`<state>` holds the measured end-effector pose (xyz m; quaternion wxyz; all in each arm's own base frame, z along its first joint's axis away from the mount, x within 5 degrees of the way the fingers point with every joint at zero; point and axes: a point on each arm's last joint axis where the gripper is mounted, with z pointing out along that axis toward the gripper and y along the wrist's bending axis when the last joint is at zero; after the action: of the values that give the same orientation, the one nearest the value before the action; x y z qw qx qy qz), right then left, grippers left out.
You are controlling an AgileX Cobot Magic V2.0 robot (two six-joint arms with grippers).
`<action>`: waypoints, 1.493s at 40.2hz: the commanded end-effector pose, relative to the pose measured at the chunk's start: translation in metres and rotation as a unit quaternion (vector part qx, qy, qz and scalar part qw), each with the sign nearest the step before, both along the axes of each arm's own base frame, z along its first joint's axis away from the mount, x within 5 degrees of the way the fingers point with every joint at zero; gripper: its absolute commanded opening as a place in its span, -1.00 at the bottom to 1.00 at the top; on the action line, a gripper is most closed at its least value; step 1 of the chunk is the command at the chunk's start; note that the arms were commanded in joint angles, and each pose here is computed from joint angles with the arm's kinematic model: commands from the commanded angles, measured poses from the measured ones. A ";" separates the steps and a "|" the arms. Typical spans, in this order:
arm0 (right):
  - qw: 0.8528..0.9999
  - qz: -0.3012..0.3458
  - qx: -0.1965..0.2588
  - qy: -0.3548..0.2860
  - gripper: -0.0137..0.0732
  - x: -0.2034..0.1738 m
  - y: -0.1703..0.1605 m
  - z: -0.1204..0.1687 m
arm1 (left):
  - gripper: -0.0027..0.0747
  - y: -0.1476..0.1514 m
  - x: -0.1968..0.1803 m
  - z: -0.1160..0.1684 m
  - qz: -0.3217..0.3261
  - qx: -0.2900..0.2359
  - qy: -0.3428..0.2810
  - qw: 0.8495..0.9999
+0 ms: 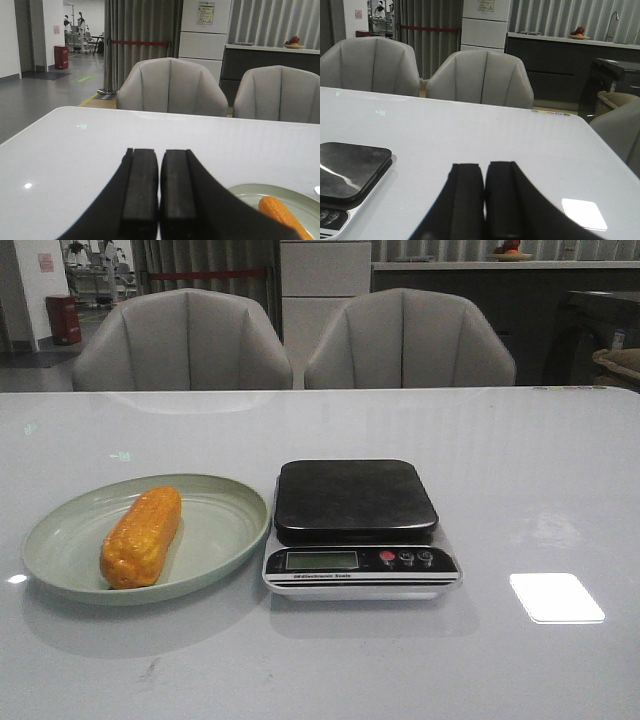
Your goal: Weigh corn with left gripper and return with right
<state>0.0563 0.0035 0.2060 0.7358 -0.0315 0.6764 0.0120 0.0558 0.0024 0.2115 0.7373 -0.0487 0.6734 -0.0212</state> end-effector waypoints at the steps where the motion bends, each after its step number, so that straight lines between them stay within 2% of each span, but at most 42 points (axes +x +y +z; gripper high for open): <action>1: 0.999 -0.006 -0.006 -0.051 -0.28 -0.002 -0.001 0.007 | -0.59 -0.001 -0.002 0.008 -0.004 -0.003 -0.049 0.999; 30: 0.999 -0.006 -0.006 -0.051 -0.28 -0.002 -0.001 0.007 | -0.59 -0.001 -0.003 0.010 -0.005 -0.002 -0.063 0.998; 36: 0.999 -0.006 -0.006 -0.051 -0.28 -0.002 -0.001 0.007 | -0.59 -0.001 -0.007 0.025 -0.013 -0.022 -0.129 0.991; 42: 0.999 -0.006 -0.006 -0.051 -0.28 -0.002 -0.001 0.007 | -0.59 -0.002 -0.017 0.065 -0.021 -0.030 -0.143 0.989; 46: 0.999 -0.006 -0.006 -0.051 -0.28 -0.002 -0.001 0.007 | -0.59 -0.002 -0.021 0.090 -0.028 -0.025 -0.108 0.993; 51: 0.999 -0.006 -0.006 -0.051 -0.28 -0.002 -0.001 0.007 | -0.59 -0.003 -0.017 0.112 -0.044 -0.029 -0.027 0.998; 56: 0.999 -0.006 -0.006 -0.051 -0.28 -0.002 -0.001 0.007 | -0.59 -0.006 -0.007 0.115 -0.067 -0.033 0.044 0.996; 60: 0.999 -0.006 -0.006 -0.051 -0.28 -0.002 -0.001 0.007 | -0.59 -0.009 -0.002 0.112 -0.086 -0.031 0.063 0.994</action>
<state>0.0563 0.0035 0.2060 0.7358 -0.0315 0.6764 0.0120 0.0500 -0.0035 0.3114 0.6777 -0.0251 0.7301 -0.0840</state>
